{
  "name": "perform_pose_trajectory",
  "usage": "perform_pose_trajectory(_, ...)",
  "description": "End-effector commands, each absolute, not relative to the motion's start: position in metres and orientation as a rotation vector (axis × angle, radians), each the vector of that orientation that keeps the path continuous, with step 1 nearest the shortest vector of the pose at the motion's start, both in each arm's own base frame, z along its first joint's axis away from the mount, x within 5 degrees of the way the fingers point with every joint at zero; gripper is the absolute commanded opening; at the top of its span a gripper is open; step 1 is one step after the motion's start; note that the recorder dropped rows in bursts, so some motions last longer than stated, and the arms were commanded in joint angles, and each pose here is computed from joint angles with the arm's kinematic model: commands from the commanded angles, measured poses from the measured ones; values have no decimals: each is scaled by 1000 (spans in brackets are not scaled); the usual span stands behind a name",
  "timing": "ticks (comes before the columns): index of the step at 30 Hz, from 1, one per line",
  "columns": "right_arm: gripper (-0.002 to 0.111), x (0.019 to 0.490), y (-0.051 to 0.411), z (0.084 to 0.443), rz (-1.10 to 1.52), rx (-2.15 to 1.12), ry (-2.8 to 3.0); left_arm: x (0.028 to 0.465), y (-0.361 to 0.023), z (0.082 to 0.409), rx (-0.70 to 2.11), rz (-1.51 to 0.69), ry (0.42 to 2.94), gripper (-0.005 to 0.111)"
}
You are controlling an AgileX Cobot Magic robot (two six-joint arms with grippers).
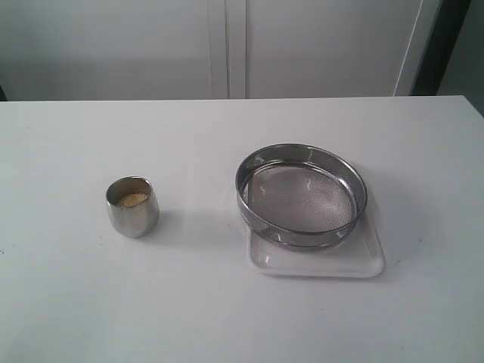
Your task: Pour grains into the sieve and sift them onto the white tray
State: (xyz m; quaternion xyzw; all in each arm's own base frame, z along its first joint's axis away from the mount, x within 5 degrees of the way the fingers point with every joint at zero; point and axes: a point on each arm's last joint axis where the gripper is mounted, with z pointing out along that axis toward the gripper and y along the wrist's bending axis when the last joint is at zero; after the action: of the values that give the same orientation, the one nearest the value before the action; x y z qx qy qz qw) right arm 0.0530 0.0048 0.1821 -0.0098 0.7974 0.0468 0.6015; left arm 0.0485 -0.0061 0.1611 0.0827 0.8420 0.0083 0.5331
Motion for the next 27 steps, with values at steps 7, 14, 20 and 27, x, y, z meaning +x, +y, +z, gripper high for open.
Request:
perform_pose_trajectory(7, 0, 53, 5, 182, 110, -25, 1834, 49, -5, 161, 359, 138, 1961, 0)
perform_pose_trajectory(14, 0, 53, 5, 182, 110, -25, 1834, 51, -14, 167, 65, -190, 1924, 0)
perform_pose_trajectory(20, 0, 53, 5, 182, 110, -25, 1834, 57, -8, 188, -184, -313, 1685, 0)
perform_pose_trajectory(27, 0, 53, 5, 182, 110, -25, 1834, 57, -2, 206, -242, -299, 1492, 0)
